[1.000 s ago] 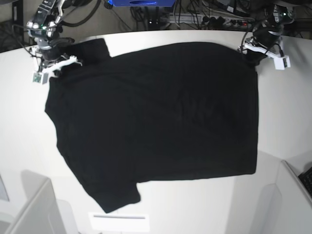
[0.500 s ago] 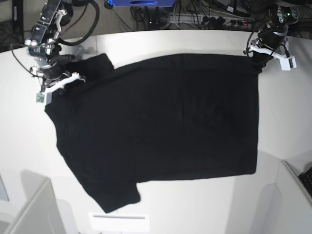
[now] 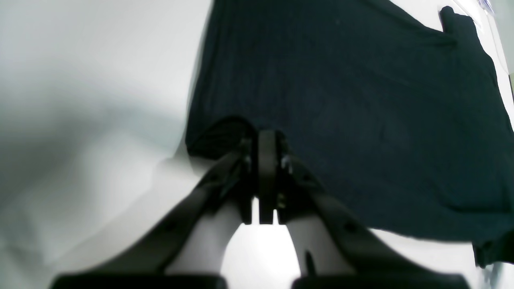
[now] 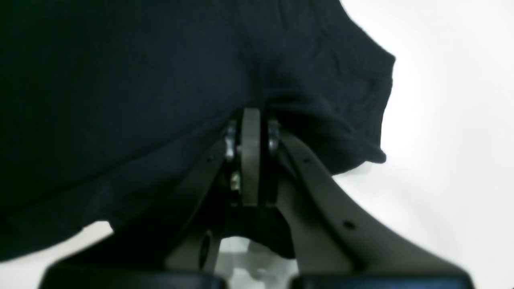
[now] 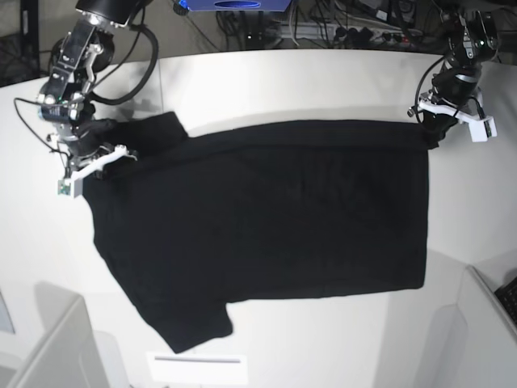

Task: Fold the T-shirt properly
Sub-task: 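Lift both shoulder corners and pull the shirt toward the robot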

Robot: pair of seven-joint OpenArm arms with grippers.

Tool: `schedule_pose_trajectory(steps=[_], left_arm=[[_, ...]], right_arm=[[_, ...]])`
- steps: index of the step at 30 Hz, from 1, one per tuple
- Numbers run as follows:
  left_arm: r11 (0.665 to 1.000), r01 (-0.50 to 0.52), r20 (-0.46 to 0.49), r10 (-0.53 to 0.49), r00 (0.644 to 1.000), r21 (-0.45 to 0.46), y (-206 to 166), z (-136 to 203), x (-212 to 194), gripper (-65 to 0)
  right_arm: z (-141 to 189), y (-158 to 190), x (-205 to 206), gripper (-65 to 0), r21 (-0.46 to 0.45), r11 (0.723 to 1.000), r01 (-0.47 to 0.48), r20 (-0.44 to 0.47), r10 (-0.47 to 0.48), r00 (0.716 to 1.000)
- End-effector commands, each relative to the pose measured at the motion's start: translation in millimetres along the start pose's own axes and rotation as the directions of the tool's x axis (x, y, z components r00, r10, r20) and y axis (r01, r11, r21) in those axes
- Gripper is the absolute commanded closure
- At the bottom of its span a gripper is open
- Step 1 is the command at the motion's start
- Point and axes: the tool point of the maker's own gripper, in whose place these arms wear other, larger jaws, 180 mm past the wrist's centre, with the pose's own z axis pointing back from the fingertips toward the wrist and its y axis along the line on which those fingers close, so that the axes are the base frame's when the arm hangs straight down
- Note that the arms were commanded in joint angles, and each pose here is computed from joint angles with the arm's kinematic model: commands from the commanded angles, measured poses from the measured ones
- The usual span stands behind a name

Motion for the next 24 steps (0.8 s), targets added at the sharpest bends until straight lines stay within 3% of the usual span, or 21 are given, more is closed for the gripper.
schedule_pose_trajectory(steps=[1, 5, 11, 24], left_arm=[[1.000, 0.015, 0.011, -0.015, 1.000, -0.017, -5, -1, 8, 0.0], [1.000, 0.007, -0.012, -0.007, 1.000, -0.030, -10, -8, 12, 0.0], [0.998, -0.061, 0.011, 0.060, 0.998, 0.031, -1, -11, 20, 0.0], [0.995, -0.083, 0.017, 0.082, 0.996, 0.064, 7, -22, 24, 0.0]], right_arm=[[-1, 0, 17, 0.0, 0.003, 1.000, -0.004, 0.050, 0.004, 0.999], [-13, 2, 21, 0.0, 0.016, 1.000, 0.014, 0.039, -0.015, 0.999], [-29, 8, 33, 0.0, 0.039, 0.998, 0.039, 0.039, -0.041, 0.998], [-58, 17, 64, 0.0, 0.081, 0.994, 0.071, 0.037, -0.075, 0.997]])
